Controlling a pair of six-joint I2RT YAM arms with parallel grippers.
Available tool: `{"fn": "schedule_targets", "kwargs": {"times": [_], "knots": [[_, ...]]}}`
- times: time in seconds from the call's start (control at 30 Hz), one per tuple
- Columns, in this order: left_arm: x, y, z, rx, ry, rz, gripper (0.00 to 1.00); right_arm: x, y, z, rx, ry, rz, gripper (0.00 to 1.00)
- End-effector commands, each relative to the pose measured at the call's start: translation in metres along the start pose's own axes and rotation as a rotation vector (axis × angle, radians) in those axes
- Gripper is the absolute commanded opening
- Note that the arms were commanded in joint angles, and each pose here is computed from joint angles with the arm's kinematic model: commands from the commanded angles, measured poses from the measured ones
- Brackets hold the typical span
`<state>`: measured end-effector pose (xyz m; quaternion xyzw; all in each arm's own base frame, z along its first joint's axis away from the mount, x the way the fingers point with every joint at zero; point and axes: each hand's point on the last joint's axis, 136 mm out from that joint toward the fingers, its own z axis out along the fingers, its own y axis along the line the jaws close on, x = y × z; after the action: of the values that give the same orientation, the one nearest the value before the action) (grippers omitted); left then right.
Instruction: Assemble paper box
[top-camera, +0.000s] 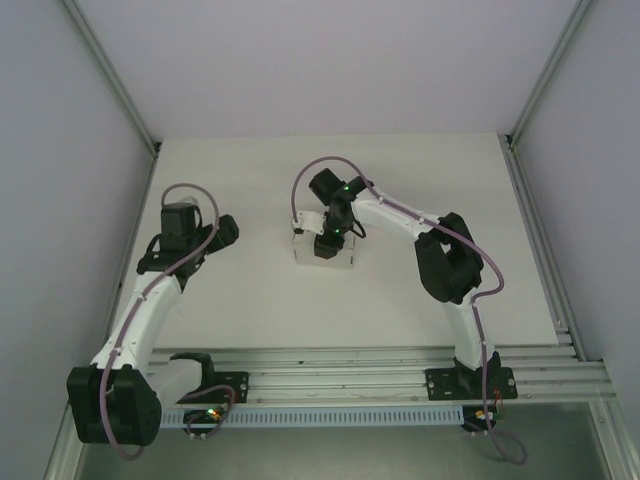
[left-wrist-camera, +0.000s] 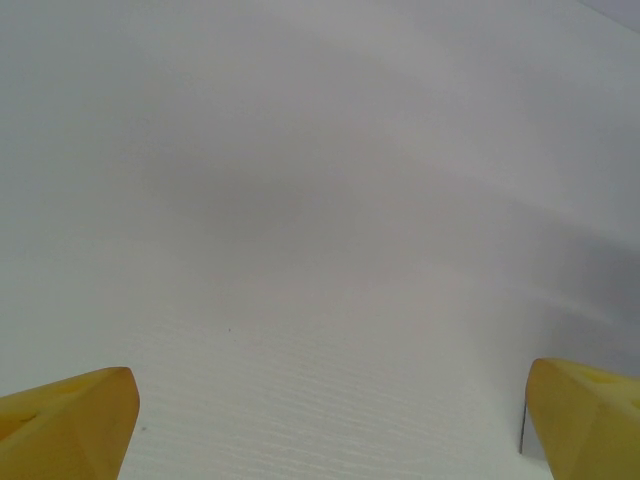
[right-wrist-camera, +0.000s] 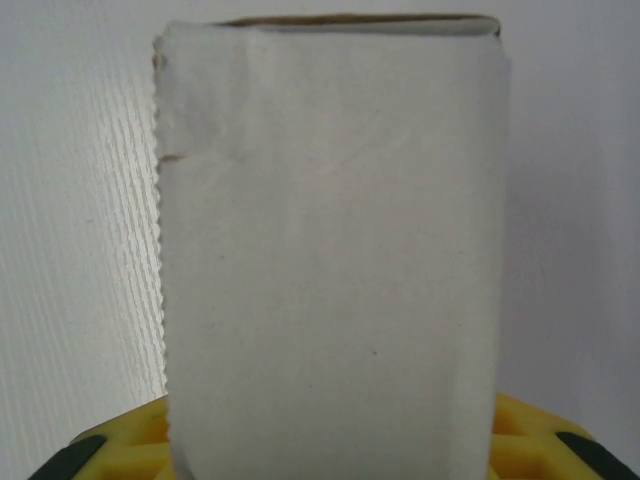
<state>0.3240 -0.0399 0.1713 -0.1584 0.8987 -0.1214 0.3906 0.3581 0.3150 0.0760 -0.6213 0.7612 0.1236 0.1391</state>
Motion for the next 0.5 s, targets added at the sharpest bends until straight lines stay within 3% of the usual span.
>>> {"fn": "schedule_targets", "kwargs": {"times": [0.0, 0.13, 0.27, 0.33, 0.37, 0.47], "knots": [[-0.002, -0.004, -0.007, 0.037, -0.025, 0.012, 1.00, 0.009, 0.003, -0.013, 0.006, 0.060, -0.030, 0.28], [-0.005, -0.007, -0.011, 0.059, -0.054, 0.022, 1.00, 0.001, -0.013, -0.037, 0.116, 0.053, -0.060, 0.28], [-0.004, -0.006, -0.011, 0.059, -0.053, 0.033, 1.00, 0.001, -0.054, -0.056, 0.412, 0.081, -0.149, 0.27], [-0.002, -0.005, -0.010, 0.054, -0.049, 0.034, 1.00, 0.007, -0.075, -0.057, 0.566, 0.106, -0.215, 0.26], [-0.001, -0.004, -0.009, 0.052, -0.048, 0.034, 1.00, 0.009, -0.085, -0.055, 0.641, 0.120, -0.258, 0.31], [0.001, -0.001, -0.007, 0.040, -0.048, 0.032, 1.00, 0.018, -0.093, -0.040, 0.731, 0.154, -0.345, 0.36]]}}
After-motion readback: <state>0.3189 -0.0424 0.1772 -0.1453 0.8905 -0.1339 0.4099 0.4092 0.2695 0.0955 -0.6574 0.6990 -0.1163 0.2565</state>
